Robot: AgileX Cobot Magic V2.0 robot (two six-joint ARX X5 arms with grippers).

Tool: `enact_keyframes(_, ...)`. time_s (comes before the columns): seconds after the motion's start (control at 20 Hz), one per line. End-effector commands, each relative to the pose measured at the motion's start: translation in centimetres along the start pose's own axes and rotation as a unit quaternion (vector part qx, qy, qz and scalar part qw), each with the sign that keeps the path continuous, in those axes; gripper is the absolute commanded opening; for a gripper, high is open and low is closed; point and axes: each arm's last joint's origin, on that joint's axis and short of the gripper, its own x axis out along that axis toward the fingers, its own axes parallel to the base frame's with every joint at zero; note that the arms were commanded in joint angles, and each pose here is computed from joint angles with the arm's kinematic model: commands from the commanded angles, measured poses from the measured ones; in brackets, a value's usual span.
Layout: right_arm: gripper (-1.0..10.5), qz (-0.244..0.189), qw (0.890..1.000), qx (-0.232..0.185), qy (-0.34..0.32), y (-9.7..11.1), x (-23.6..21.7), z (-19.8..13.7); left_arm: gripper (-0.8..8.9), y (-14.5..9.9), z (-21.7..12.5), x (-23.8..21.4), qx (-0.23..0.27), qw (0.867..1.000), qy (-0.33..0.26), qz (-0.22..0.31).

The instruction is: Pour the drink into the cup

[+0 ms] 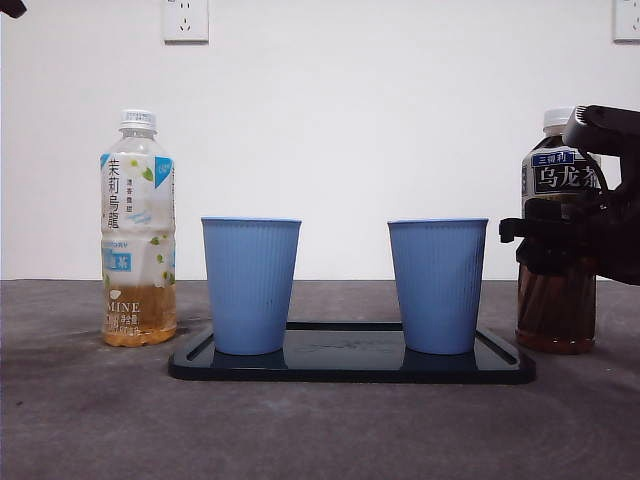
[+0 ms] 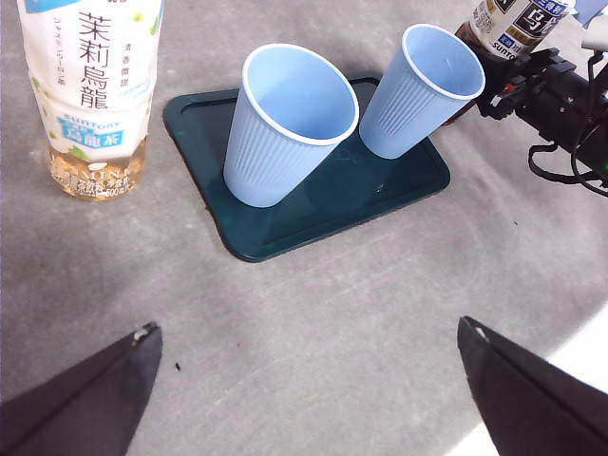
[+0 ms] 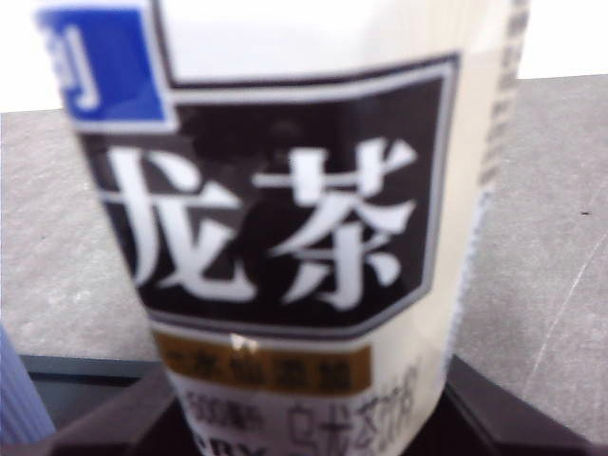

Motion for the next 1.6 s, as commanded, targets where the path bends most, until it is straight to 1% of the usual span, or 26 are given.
enact_keyframes(0.05, 2.0, 0.004, 1.0, -0.007, -0.011, 0.2, 0.1, 0.4, 5.01, -0.2, 0.5, -0.2, 0.017, 1.0, -0.008, -0.004)
enact_keyframes(0.15, 2.0, 0.006, 1.0, -0.01, -0.026, 0.3, -0.2, 1.3, 5.01, -0.2, 0.5, -0.2, 0.017, 1.0, -0.009, -0.004)
enact_keyframes(0.3, 1.9, 0.005, 0.999, -0.026, -0.037, 0.5, -1.0, 3.0, 5.01, -0.2, 0.5, -0.2, 0.019, 1.0, -0.009, -0.004)
enact_keyframes(0.45, 1.9, 0.0, 0.999, -0.042, -0.027, 0.7, -2.0, 5.0, 5.01, -0.2, 0.6, -0.2, 0.02, 1.0, -0.011, -0.004)
enact_keyframes(0.6, 1.9, -0.004, 0.998, -0.063, -0.002, 1.1, -2.7, 7.6, 5.01, -0.2, 0.6, -0.2, 0.021, 1.0, -0.012, -0.004)
enact_keyframes(0.75, 1.9, -0.01, 0.994, -0.106, 0.039, 1.8, -3.3, 11.6, 5.01, -0.2, 0.6, -0.2, 0.02, 1.0, -0.012, -0.004)
enact_keyframes(0.85, 1.9, -0.015, 0.985, -0.154, 0.077, 2.4, -3.7, 14.1, 5.01, -0.2, 0.6, -0.3, 0.019, 1.0, -0.013, -0.004)
enact_keyframes(0.95, 1.9, -0.018, 0.972, -0.204, 0.118, 2.9, -3.9, 15.8, 5.01, -0.3, 0.6, -0.2, 0.02, 1.0, -0.012, -0.005)
enact_keyframes(1.0, 1.9, -0.02, 0.963, -0.232, 0.137, 3.2, -4.1, 16.4, 5.01, -0.3, 0.6, -0.2, 0.021, 1.0, -0.012, -0.007)
enact_keyframes(1.05, 1.9, -0.02, 0.951, -0.266, 0.155, 3.5, -4.3, 16.8, 5.01, -0.4, 0.6, -0.2, 0.023, 1.0, -0.011, -0.009)
enact_keyframes(1.1, 1.9, -0.029, 0.941, -0.293, 0.169, 3.6, -4.6, 17.1, 5.01, -0.4, 0.6, -0.2, 0.024, 1.0, -0.01, -0.01)
enact_keyframes(1.15, 1.9, -0.04, 0.927, -0.325, 0.184, 3.8, -4.8, 17.3, 5.01, -0.5, 0.6, -0.1, 0.026, 1.0, -0.01, -0.012)
enact_keyframes(1.25, 1.7, -0.052, 0.906, -0.367, 0.205, 4.0, -5.1, 17.4, 5.01, -0.6, 0.6, -0.1, 0.03, 0.999, -0.011, -0.016)
enact_keyframes(1.35, 1.7, -0.062, 0.887, -0.401, 0.22, 4.2, -5.4, 17.3, 5.01, -0.7, 0.7, 0.0, 0.033, 0.999, -0.011, -0.019)
enact_keyframes(1.45, 1.7, -0.068, 0.863, -0.444, 0.234, 4.4, -5.6, 17.2, 5.01, -0.8, 0.7, 0.0, 0.037, 0.999, -0.01, -0.023)
enact_keyframes(1.6, 1.7, -0.073, 0.817, -0.514, 0.25, 5.0, -5.9, 16.8, 5.01, -1.0, 0.6, 0.1, 0.041, 0.999, -0.008, -0.029)
